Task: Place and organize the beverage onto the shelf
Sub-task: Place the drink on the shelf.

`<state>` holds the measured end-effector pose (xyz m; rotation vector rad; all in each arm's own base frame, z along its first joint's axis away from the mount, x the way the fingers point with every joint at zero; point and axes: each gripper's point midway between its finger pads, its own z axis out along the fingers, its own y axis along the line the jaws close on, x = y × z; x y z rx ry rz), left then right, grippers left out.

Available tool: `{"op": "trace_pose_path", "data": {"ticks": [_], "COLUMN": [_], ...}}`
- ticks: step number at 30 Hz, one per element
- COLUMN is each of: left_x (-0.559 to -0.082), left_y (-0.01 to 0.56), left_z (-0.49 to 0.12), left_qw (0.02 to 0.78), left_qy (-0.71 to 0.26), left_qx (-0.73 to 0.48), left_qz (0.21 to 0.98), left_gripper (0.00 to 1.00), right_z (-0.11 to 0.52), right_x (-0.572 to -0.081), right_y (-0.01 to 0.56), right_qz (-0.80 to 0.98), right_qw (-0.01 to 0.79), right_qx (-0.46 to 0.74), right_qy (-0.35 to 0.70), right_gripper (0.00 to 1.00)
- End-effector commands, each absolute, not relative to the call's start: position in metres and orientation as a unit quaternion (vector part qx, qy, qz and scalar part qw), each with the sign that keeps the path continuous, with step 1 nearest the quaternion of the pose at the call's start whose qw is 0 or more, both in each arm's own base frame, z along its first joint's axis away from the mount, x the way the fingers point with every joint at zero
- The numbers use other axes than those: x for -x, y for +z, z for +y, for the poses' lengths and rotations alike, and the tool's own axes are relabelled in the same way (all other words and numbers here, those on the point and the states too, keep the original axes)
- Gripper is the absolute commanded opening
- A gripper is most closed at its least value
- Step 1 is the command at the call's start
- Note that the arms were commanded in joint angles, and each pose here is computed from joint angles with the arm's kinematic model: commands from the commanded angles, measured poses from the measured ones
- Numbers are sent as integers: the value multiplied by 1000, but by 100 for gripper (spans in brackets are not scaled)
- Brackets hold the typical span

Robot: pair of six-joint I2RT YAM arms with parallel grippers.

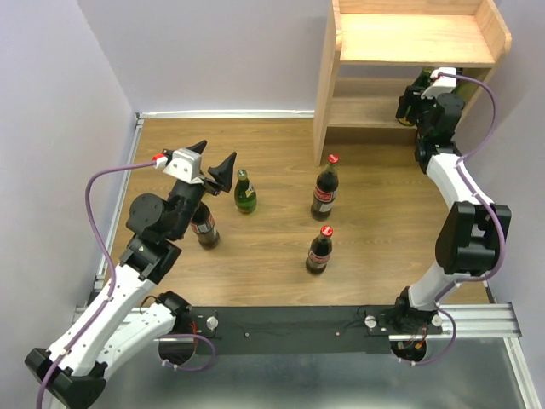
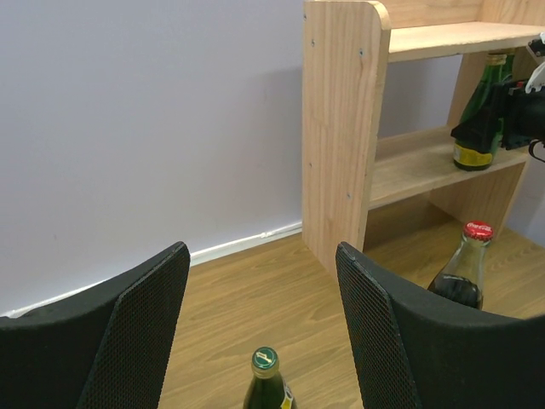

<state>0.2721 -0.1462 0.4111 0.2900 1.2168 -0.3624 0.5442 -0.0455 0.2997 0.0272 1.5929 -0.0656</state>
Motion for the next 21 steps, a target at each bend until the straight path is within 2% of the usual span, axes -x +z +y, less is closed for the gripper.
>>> {"op": "trace_pose_path", "data": {"ticks": [1, 21], "left_x": [-274, -280], "left_y": [417, 409], "left_z": [-140, -141], "left_qw": [802, 797], "left_qy": [-161, -155], "left_qx": [-118, -118], "left_qz": [563, 572], "left_gripper": [77, 77], "right_z": [-54, -79], "right_x": [-552, -573], "right_y": [378, 368], "right_qz": [619, 603], "right_qw": [784, 791], "right_qx": [-19, -69], "right_qy": [-42, -76], "right_gripper": [1, 1]}}
